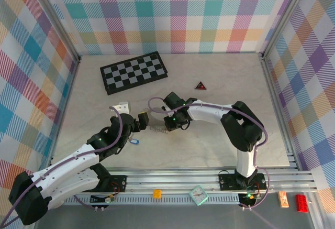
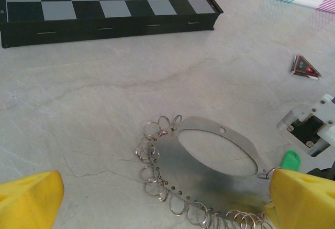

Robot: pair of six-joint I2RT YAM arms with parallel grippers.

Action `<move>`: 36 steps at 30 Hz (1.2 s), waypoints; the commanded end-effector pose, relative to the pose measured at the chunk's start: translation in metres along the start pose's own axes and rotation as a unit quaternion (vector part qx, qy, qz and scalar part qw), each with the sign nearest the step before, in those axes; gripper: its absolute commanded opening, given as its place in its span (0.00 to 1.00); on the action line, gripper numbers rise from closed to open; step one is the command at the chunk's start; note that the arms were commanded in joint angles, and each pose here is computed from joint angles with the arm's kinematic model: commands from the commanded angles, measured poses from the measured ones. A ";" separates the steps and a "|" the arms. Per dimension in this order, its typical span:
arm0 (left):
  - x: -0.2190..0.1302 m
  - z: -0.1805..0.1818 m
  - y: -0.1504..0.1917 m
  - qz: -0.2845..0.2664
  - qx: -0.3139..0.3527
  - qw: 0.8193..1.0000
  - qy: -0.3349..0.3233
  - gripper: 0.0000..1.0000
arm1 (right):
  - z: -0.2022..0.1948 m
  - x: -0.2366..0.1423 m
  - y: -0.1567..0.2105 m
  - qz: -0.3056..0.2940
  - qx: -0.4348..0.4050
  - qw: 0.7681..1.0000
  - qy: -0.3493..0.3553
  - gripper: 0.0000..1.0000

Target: Put the keys on the keyring

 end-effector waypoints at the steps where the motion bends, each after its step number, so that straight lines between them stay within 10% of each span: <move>1: 0.000 0.008 0.001 -0.002 0.011 1.000 -0.017 1.00 | 0.005 0.001 -0.004 0.002 0.003 1.000 -0.010 0.13; 36: 0.000 0.008 0.001 -0.003 0.010 1.000 -0.020 1.00 | 0.005 0.003 0.007 0.034 -0.002 0.999 -0.011 0.11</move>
Point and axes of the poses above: each hand's point on the last joint's axis, 136 mm out from that joint toward the fingers, its own x axis out along the fingers, its own z axis along the line the jaws close on, y = z × x, the point moved 5 cm from there along -x, back along the fingers, and after that the axes turned 5 degrees about -x, right-handed, at the moved point
